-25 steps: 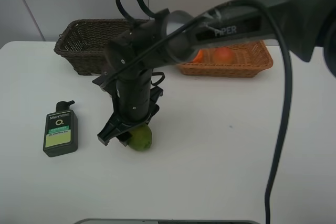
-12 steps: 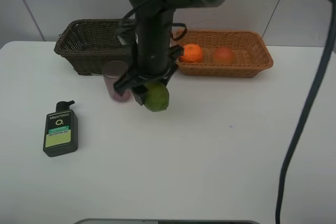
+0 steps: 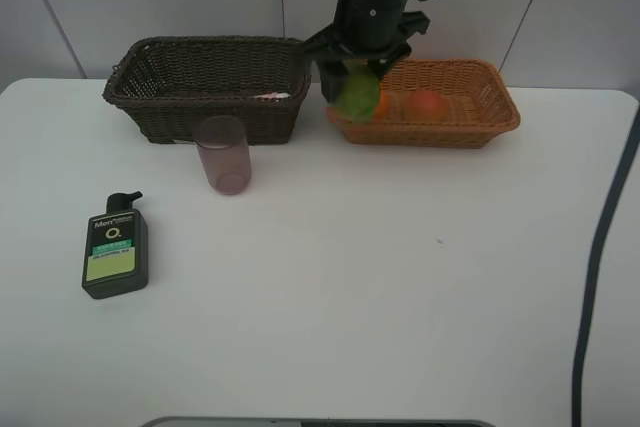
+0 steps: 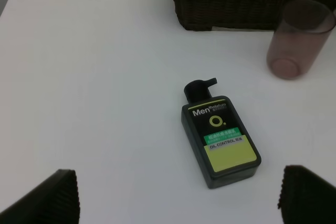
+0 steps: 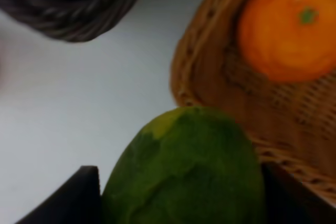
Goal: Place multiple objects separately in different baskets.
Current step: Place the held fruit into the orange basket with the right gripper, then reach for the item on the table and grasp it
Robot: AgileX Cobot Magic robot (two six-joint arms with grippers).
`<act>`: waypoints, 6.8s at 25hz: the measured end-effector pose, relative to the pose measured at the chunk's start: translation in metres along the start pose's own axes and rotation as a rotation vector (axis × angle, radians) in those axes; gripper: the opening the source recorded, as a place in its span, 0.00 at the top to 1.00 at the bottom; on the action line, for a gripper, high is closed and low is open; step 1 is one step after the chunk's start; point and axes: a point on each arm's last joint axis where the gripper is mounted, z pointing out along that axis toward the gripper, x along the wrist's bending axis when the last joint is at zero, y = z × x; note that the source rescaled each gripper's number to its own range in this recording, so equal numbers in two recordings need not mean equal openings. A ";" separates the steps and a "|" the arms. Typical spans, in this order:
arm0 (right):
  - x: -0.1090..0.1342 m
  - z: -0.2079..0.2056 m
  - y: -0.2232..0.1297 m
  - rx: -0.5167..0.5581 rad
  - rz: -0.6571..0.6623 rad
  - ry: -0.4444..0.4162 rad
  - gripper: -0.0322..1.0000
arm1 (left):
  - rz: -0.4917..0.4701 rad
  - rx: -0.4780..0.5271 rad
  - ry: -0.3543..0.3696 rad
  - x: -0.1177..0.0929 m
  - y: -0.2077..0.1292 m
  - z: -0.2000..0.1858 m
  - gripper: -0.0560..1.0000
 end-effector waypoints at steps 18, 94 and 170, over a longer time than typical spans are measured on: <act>-0.164 0.008 -0.013 -0.145 0.437 -0.110 0.50 | 0.000 0.000 0.000 0.000 0.000 0.000 0.03; -0.108 -0.200 -0.219 -0.356 0.531 -0.153 0.00 | 0.000 0.000 0.000 0.000 0.000 0.000 0.03; -0.017 -0.177 -0.436 -0.808 0.505 -0.264 0.00 | 0.000 0.000 0.000 0.000 0.000 0.000 0.03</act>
